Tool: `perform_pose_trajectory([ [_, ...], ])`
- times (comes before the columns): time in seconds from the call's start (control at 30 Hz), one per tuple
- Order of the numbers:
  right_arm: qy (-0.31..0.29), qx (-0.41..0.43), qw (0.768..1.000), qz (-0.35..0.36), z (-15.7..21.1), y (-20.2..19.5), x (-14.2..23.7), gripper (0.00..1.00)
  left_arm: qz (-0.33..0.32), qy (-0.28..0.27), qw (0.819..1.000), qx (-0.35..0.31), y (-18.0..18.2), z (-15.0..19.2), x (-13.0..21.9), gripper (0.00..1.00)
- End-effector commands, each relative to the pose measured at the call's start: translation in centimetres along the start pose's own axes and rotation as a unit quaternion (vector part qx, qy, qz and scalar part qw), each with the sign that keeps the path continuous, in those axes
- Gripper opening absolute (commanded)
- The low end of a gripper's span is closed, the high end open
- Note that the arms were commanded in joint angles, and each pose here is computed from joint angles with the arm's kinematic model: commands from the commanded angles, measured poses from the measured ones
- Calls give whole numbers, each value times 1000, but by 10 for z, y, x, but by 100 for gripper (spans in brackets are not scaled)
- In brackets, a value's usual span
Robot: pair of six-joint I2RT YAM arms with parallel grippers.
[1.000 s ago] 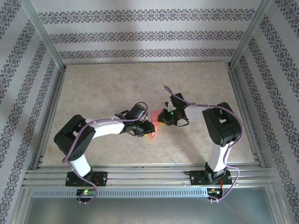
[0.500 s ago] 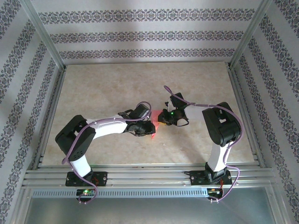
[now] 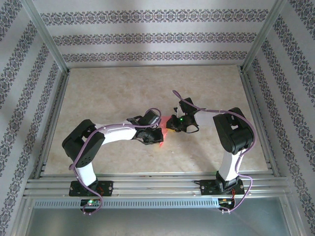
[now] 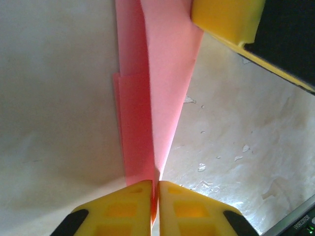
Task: Fold a paper plane with a square sheet of paper (pick it up from the middle)
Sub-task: Fold the wing for the fifth time at the center of the table.
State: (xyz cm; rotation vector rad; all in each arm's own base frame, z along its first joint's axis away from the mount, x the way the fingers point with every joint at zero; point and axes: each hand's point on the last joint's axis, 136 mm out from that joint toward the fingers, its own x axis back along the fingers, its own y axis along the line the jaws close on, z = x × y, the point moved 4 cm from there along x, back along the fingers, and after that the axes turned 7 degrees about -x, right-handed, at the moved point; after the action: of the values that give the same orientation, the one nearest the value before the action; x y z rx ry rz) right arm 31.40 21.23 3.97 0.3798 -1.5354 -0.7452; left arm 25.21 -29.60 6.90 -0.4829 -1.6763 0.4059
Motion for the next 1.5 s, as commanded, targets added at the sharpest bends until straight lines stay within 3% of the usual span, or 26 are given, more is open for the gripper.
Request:
perform_pose_trajectory([
  [0.0, 3, -18, 995, 94, 11, -47, -29, 17, 2, 17, 1000, -11, -4, 6, -4, 10],
  [0.47, 4, -20, 995, 96, 12, -49, -30, 17, 25, 42, 999, -7, -6, 13, -16, 10],
  [0.7, 4, -20, 995, 96, 11, -49, -30, 17, 23, 39, 999, -8, -5, 14, -13, 15],
  [1.17, 4, -22, 995, 98, 12, -50, -31, 17, 10, 55, 998, 1, 4, 19, -22, 10],
  [1.33, 3, -21, 995, 97, 11, -49, -30, 17, 8, 50, 999, 0, 2, 18, -18, 15],
  [1.47, 4, -22, 995, 99, 12, -50, -30, 17, 1, 15, 1000, -18, -6, 7, 10, 23],
])
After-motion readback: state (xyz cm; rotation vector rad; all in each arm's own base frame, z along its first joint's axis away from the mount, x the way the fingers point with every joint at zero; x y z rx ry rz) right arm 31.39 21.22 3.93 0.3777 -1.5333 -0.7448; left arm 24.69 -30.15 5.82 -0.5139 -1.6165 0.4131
